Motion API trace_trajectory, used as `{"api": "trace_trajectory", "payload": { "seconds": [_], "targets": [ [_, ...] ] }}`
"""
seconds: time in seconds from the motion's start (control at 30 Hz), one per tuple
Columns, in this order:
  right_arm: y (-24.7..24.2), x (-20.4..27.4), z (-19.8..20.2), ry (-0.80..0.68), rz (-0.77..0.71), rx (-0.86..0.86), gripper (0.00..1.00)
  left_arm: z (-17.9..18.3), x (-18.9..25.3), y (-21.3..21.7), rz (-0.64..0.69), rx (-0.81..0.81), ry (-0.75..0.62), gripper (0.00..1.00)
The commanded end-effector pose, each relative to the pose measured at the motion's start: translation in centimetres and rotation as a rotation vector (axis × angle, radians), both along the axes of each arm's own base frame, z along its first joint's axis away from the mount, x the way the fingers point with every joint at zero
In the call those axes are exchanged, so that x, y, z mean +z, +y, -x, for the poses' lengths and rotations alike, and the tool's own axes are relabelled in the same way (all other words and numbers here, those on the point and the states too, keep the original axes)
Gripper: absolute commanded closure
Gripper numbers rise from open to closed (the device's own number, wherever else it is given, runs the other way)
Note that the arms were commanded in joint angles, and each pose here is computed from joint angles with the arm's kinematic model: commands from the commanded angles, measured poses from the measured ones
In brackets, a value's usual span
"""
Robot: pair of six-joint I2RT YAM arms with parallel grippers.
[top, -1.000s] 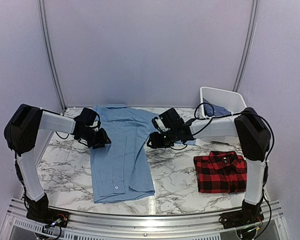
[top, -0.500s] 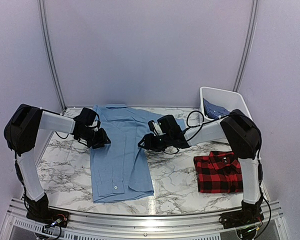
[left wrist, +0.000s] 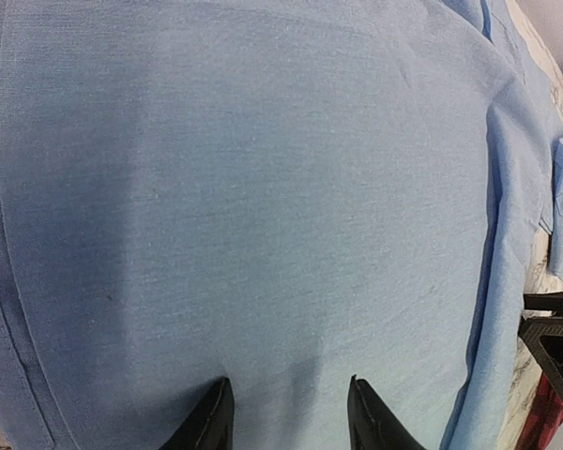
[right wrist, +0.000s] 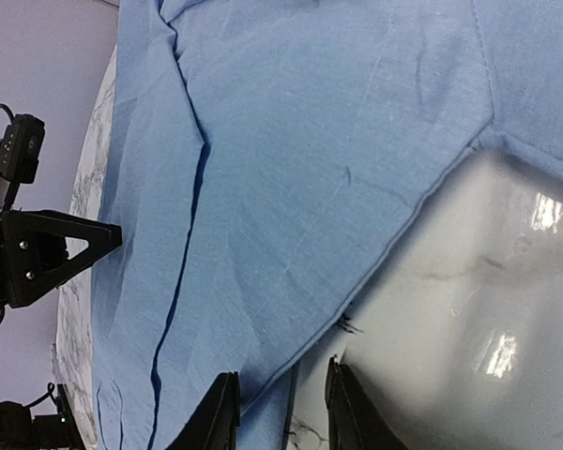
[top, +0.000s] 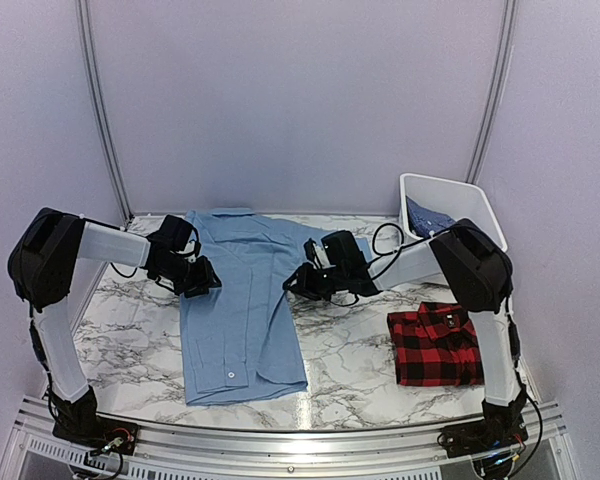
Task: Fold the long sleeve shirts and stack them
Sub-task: Flatten out the crumpled shirt at the center of the board.
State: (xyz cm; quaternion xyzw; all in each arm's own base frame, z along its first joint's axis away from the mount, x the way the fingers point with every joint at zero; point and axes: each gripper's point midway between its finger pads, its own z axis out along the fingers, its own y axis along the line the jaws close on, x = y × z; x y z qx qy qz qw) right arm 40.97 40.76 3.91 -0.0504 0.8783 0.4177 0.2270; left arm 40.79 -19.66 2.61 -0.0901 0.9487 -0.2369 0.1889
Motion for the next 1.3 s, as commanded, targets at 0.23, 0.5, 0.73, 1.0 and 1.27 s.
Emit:
{"api": "trace_trajectory", "payload": {
  "seconds": [0.23,0.5,0.73,1.0,1.27],
  "targets": [
    [1.5,0.9,-1.8,0.001,-0.08,0.021,0.82,2.1,-2.8,1.7,-0.071,0.014,0.118,0.56],
    [-4.6,1.3,-5.9,-0.06,0.115,-0.099,1.0,2.4,-2.9,1.8,-0.074,0.008,0.121,0.56],
    [-9.7,-0.5,-7.0,-0.073,0.348,-0.086,1.0,2.7,-2.9,1.4,-0.055,-0.012,0.129,0.56],
    [-12.4,-3.1,-2.9,-0.034,0.483,-0.051,1.0,3.2,-1.1,-0.8,0.0,-0.078,0.104,0.55],
    [-13.9,-0.1,-0.8,-0.099,0.577,-0.078,0.62,4.9,2.6,-2.8,-0.084,-0.124,-0.019,0.45]
  ]
}}
